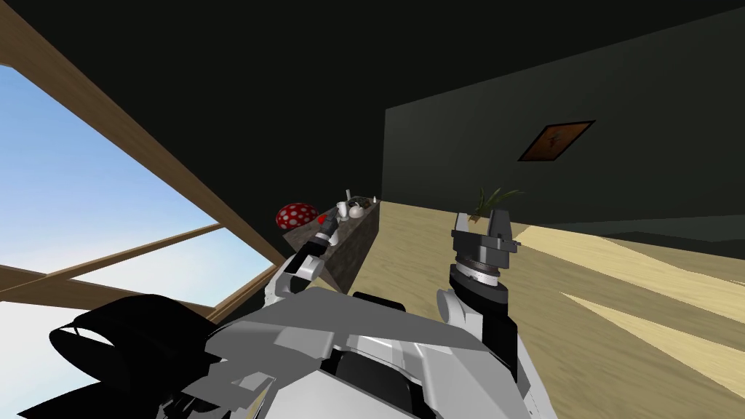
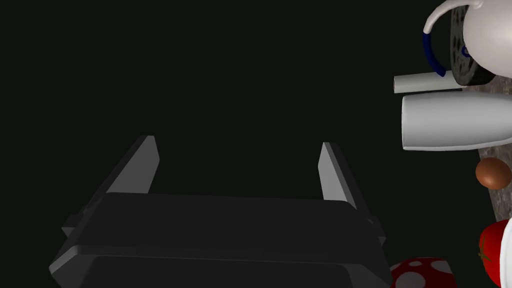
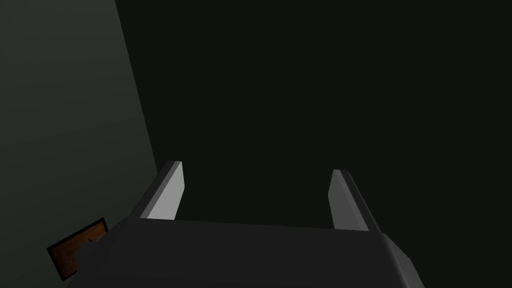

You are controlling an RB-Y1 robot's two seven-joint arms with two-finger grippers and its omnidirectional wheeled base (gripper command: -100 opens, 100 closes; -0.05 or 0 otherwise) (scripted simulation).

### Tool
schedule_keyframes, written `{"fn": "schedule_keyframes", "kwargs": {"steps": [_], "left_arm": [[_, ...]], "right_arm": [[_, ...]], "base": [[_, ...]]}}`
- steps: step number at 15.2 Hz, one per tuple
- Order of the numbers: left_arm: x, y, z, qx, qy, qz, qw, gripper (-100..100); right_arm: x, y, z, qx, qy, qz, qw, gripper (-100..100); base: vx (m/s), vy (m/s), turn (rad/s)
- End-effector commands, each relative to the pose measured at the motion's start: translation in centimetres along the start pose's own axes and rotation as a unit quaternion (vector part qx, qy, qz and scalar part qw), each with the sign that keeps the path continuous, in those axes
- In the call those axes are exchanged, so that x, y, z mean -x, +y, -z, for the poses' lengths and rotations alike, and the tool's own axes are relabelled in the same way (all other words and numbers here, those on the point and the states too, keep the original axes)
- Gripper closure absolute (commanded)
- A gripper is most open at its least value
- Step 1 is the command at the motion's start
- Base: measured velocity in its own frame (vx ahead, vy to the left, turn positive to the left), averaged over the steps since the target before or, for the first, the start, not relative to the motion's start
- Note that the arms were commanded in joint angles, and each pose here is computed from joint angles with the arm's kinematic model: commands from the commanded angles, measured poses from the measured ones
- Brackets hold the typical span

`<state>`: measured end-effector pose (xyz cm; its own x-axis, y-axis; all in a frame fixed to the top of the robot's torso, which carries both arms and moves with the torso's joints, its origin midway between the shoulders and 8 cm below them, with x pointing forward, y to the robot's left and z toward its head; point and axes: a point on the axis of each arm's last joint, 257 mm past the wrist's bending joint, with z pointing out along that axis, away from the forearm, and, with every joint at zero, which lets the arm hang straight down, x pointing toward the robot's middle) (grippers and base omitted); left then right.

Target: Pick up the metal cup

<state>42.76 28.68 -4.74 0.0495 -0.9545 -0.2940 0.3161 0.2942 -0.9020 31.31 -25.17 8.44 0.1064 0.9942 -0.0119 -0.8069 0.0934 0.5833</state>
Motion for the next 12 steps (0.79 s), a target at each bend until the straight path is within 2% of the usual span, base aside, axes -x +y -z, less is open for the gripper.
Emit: {"fn": "schedule_keyframes", "kwargs": {"steps": [1, 6, 8, 9, 12], "left_arm": [[0.1, 0.9, -0.3, 0.019, 0.007, 0.005, 0.9998, -100], [0.4, 2.5, -1.0, 0.058, 0.024, 0.017, 0.9979, -100], [0.3, 3.5, -0.8, 0.079, 0.027, 0.017, 0.9964, -100], [0.5, 3.5, -1.2, 0.084, 0.034, 0.023, 0.9956, -100], [0.3, 4.7, -1.0, 0.107, 0.037, 0.023, 0.9933, -100]], "right_arm": [[0.0, 0.0, 0.0, 0.0, 0.0, 0.0, 1.0, 0], [0.0, 0.0, 0.0, 0.0, 0.0, 0.0, 1.0, 0], [0.0, 0.0, 0.0, 0.0, 0.0, 0.0, 1.0, 0], [0.0, 0.0, 0.0, 0.0, 0.0, 0.0, 1.0, 0], [0.0, 0.0, 0.0, 0.0, 0.0, 0.0, 1.0, 0]], "base": [[-0.012, 0.007, -0.026], [-0.014, 0.007, -0.02], [-0.013, 0.006, -0.019], [-0.015, 0.006, -0.034], [-0.013, 0.006, -0.013]]}}
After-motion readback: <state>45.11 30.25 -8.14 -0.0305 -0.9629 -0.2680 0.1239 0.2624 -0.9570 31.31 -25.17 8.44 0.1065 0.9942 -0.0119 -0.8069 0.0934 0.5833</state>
